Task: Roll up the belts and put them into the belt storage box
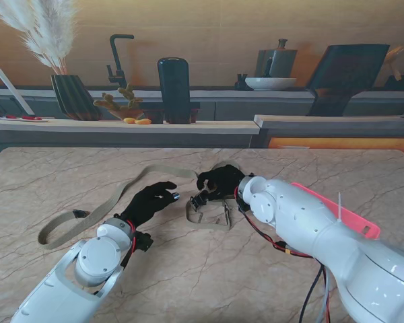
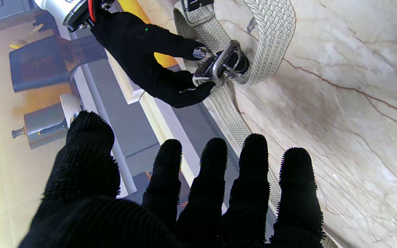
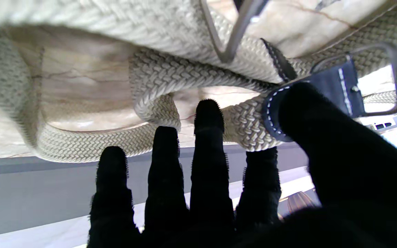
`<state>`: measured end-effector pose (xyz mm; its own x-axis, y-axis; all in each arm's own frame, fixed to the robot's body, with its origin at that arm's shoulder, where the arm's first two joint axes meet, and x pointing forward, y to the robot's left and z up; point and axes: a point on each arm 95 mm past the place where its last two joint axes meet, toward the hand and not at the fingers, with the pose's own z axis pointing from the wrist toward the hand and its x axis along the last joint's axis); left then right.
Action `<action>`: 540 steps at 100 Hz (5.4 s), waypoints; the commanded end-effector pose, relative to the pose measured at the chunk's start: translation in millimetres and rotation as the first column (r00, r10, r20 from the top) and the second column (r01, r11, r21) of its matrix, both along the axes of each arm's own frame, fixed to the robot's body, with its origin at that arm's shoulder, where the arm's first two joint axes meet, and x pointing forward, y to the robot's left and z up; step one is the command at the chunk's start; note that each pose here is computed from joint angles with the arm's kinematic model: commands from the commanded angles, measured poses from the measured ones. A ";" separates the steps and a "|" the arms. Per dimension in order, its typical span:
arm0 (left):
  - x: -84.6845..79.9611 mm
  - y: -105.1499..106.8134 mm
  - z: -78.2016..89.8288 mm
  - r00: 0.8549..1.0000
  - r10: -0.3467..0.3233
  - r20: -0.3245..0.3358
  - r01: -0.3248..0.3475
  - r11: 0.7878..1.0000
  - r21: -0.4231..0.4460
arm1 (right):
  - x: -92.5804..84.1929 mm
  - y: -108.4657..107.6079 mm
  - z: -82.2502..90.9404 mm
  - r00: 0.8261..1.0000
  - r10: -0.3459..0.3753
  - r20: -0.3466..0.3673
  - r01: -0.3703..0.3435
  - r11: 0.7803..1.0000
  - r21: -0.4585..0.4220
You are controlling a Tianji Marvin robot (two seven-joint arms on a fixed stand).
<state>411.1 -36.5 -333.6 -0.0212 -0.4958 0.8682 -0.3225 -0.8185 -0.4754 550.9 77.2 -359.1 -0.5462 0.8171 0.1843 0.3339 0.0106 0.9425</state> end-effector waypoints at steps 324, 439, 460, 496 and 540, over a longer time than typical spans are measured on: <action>-4.0 -77.3 -3.1 0.959 -0.281 0.042 0.284 0.942 -0.180 | -117.2 -49.4 130.7 0.816 0.391 0.425 -0.311 0.918 -0.247; -9.3 -77.4 -3.4 0.962 -0.261 0.078 0.271 0.949 -0.160 | -109.4 -40.8 125.5 0.847 0.337 0.411 -0.263 0.938 -0.227; -11.6 -79.9 -3.0 0.957 -0.268 0.111 0.277 0.958 -0.076 | -109.9 -37.8 126.6 0.848 0.339 0.408 -0.267 0.937 -0.225; -10.3 -86.7 -5.2 0.956 -0.260 0.138 0.261 0.965 0.014 | -112.0 -35.2 127.7 0.849 0.349 0.397 -0.279 0.933 -0.226; -5.3 -87.5 -9.7 0.960 -0.239 0.145 0.240 0.971 0.012 | -119.5 -42.2 129.6 0.882 0.294 0.369 -0.249 0.954 -0.166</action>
<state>407.6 -121.4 -339.1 -0.2721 -0.4609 0.8447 -0.4329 -0.7254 -0.5352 435.4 32.7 -232.0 -0.7618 0.6246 -0.1722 -0.0768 0.1768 0.9813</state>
